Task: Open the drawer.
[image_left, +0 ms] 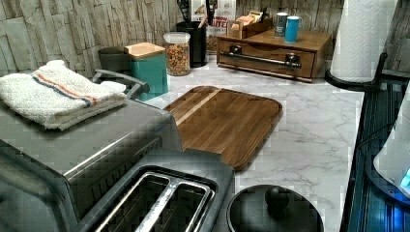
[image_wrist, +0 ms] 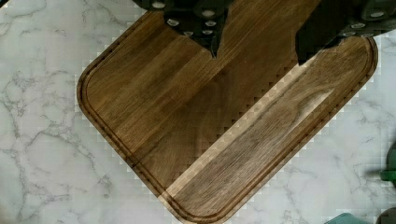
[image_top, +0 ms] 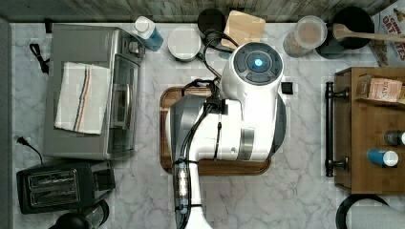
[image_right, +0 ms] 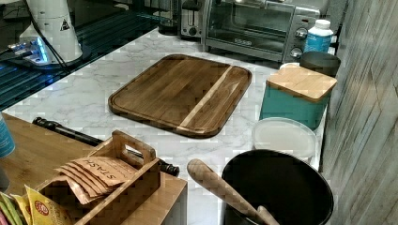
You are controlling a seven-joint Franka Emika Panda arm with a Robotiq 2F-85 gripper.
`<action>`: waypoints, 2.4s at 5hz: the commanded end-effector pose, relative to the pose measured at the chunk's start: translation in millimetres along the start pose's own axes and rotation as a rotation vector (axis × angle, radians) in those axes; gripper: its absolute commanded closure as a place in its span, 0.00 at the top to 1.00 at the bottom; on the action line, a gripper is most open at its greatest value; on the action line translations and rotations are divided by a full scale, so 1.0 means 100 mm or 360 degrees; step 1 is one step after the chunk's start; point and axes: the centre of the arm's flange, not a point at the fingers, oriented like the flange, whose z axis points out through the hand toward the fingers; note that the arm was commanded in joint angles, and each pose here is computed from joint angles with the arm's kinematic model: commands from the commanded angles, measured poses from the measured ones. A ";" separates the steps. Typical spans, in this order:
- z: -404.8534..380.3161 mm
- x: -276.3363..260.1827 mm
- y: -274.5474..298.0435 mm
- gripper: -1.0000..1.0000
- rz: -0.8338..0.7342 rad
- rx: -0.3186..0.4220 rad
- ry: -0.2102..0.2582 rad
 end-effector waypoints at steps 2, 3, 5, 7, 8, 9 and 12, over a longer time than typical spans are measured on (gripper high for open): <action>0.09 0.04 0.19 1.00 -0.0144 0.0015 0.0036; 0.22 0.22 0.51 1.00 -0.0367 0.0014 0.0099; 0.46 0.81 1.15 1.00 -0.0644 -0.0020 0.0189; 0.73 1.16 1.55 1.00 -0.0770 -0.0056 0.0357; 0.84 1.32 1.66 1.00 -0.0873 -0.0159 0.0412; 0.95 1.48 1.84 1.00 -0.1001 -0.0236 0.0445; 1.24 1.65 2.18 1.00 -0.1146 -0.0287 0.0454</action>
